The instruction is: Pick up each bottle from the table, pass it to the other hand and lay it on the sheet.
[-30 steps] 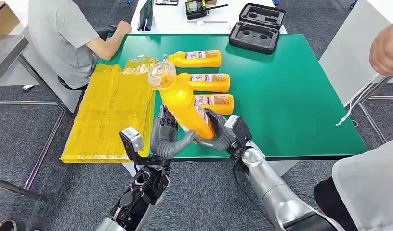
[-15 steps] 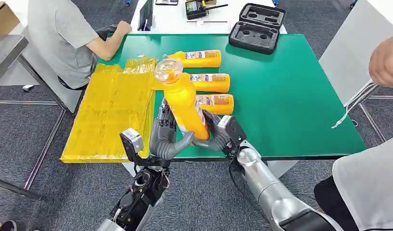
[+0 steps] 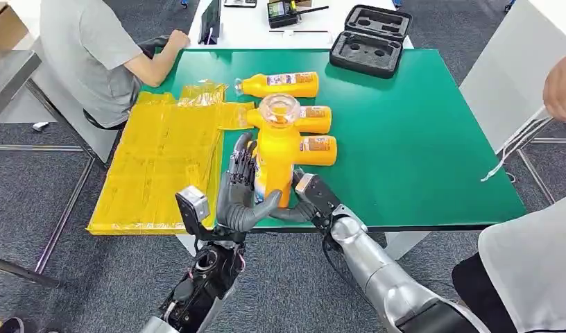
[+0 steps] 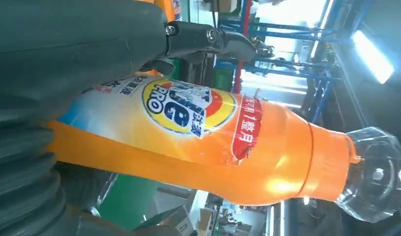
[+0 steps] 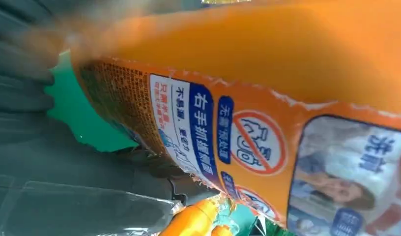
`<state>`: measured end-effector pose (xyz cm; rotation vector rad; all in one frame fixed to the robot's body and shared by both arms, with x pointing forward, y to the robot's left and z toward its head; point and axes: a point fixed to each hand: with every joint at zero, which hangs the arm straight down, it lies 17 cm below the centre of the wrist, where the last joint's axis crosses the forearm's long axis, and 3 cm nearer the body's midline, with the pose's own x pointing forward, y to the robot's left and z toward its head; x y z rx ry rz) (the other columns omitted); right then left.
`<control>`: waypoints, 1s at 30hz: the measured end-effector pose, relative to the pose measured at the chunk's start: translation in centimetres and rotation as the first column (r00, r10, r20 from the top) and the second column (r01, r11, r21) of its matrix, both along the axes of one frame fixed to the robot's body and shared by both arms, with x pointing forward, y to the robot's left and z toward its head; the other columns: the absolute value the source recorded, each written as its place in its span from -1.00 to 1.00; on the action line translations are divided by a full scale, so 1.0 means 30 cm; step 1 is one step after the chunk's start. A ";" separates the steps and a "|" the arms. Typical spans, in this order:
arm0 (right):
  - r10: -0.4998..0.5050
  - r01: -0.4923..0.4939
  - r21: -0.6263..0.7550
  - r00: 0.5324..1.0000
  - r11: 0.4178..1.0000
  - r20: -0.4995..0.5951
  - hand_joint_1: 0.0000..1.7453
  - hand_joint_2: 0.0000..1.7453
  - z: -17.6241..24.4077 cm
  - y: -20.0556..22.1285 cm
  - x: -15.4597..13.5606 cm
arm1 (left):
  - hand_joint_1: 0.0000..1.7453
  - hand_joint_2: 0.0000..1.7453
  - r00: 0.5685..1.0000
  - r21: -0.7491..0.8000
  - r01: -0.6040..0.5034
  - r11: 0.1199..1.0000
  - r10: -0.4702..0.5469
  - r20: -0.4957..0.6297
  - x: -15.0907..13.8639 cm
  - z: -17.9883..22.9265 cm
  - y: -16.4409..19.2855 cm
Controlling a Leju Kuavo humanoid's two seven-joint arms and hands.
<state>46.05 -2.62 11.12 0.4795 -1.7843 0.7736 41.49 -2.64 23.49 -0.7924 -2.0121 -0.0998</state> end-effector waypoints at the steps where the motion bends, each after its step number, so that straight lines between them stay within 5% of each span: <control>1: 0.001 -0.001 -0.001 1.000 1.000 -0.001 1.00 1.00 -0.002 0.000 -0.001 | -1.00 1.00 1.000 0.000 0.000 1.000 0.000 0.000 0.000 0.000 0.000; 20: -0.012 0.014 -0.037 0.999 0.999 0.038 1.00 1.00 -0.008 0.019 -0.006 | -1.00 1.00 0.998 0.019 -0.058 0.998 0.058 -0.007 0.024 -0.014 0.030; 30: 0.059 -0.057 -0.070 0.998 0.996 0.026 1.00 1.00 -0.033 0.059 -0.050 | -1.00 1.00 0.987 0.094 -0.159 0.983 0.158 0.019 0.048 -0.034 0.058</control>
